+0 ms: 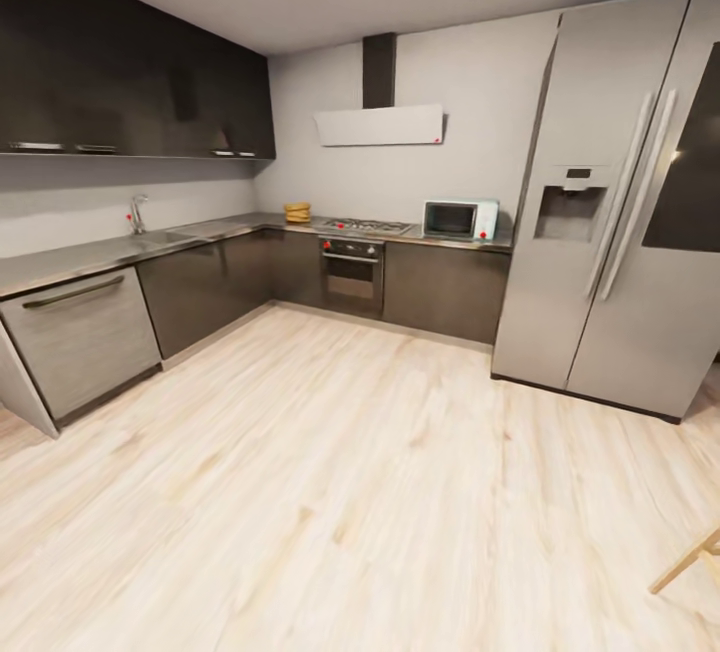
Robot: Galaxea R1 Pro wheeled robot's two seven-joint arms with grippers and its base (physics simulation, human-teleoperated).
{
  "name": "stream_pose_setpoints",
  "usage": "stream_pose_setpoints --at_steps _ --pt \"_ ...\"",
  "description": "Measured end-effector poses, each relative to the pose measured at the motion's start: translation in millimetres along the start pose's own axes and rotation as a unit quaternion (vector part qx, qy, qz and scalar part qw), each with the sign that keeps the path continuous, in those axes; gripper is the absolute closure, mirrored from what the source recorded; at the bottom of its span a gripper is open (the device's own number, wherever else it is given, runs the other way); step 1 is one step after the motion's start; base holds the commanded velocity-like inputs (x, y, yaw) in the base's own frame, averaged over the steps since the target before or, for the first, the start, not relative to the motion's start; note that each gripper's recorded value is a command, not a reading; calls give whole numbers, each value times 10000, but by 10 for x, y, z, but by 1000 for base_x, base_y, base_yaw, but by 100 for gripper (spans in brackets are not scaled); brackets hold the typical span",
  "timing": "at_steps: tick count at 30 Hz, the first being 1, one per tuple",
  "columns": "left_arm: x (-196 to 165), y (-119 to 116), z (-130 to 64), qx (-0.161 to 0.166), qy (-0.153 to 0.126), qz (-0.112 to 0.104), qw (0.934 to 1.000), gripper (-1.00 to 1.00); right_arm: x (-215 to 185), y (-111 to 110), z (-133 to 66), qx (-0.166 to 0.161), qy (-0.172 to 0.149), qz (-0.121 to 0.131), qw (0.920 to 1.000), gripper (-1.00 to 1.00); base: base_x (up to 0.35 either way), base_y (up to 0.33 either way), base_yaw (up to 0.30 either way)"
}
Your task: In the kitchen, take the popcorn bag from the countertop, put it into the microwave, and heat it until the popcorn is cooked so the cooked popcorn ends up inside the bag.
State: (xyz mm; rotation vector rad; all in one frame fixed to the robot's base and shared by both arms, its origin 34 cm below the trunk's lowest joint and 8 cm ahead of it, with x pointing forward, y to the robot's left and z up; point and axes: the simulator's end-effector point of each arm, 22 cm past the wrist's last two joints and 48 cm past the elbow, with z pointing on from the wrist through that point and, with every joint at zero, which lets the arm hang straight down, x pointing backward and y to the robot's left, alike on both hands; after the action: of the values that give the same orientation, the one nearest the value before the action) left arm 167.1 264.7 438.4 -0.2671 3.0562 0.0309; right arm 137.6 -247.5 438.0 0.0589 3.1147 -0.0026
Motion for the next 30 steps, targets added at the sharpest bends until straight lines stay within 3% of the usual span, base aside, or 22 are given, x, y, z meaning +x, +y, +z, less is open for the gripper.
stream_pose_setpoints --at_steps 13,30 --pt "-3 3 0 -1 0 1 10000 -100 1 0 0 2 0 45 10000 -100 331 0 -222" --pt "2 3 0 -2 8 6 10000 -100 0 2 0 -1 0 9 10000 -100 330 0 -13"
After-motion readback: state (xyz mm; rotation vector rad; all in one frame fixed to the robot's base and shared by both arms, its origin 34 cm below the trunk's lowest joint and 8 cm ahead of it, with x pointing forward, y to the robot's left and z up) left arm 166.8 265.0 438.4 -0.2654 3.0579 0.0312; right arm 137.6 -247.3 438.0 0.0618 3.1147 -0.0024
